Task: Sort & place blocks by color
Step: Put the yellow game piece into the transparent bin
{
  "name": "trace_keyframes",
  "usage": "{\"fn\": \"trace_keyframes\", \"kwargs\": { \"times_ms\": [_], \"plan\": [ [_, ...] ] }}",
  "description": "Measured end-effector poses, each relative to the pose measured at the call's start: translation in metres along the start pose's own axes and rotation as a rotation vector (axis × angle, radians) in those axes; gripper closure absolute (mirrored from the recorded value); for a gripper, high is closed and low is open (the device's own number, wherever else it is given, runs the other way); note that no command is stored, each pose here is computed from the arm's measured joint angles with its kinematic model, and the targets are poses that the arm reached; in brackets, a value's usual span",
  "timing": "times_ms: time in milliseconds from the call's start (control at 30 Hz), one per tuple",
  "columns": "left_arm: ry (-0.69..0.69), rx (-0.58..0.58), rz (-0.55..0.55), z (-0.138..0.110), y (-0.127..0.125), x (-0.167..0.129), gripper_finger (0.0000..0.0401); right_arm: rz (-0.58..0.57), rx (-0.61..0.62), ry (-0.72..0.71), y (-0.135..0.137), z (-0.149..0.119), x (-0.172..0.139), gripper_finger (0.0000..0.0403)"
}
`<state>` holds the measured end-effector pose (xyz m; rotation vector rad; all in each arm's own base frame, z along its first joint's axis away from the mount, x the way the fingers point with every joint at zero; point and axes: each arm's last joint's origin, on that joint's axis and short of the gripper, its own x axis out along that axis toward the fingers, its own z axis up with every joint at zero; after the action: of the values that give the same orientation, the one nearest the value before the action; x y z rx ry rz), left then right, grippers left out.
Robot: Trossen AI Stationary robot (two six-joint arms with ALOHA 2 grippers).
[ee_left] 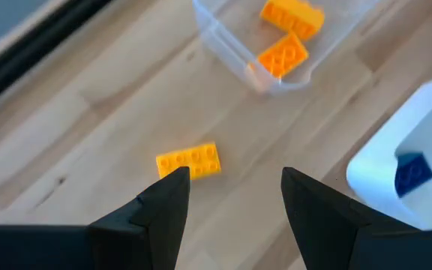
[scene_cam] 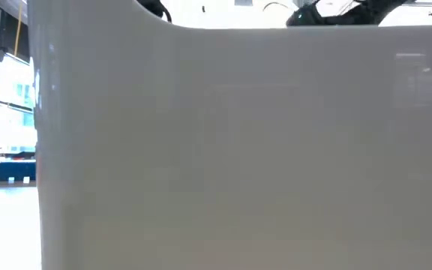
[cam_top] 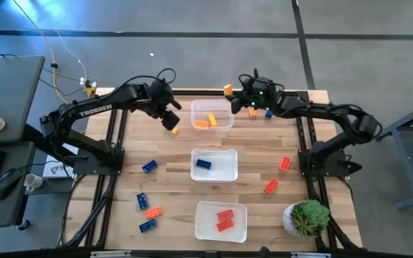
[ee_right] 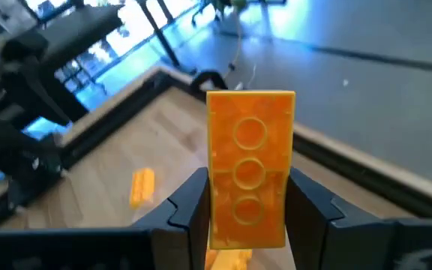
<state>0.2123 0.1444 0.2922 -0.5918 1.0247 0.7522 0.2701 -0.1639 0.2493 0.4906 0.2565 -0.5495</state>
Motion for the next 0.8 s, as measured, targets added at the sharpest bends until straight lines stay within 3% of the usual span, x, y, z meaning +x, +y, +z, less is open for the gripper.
{"fn": "trace_keyframes", "kwargs": {
  "times_ms": [400, 800],
  "plan": [
    [0.116, -0.014, 0.085, -0.036, -0.014, 0.029, 0.0201, 0.032, 0.015, 0.175, -0.013, -0.034, 0.034, 0.0291],
    [0.264, 0.049, 0.054, -0.073, -0.029, 0.047, 0.0201, 0.059, 0.020, 0.235, -0.011, -0.047, 0.042, 0.0286]
  ]
}}
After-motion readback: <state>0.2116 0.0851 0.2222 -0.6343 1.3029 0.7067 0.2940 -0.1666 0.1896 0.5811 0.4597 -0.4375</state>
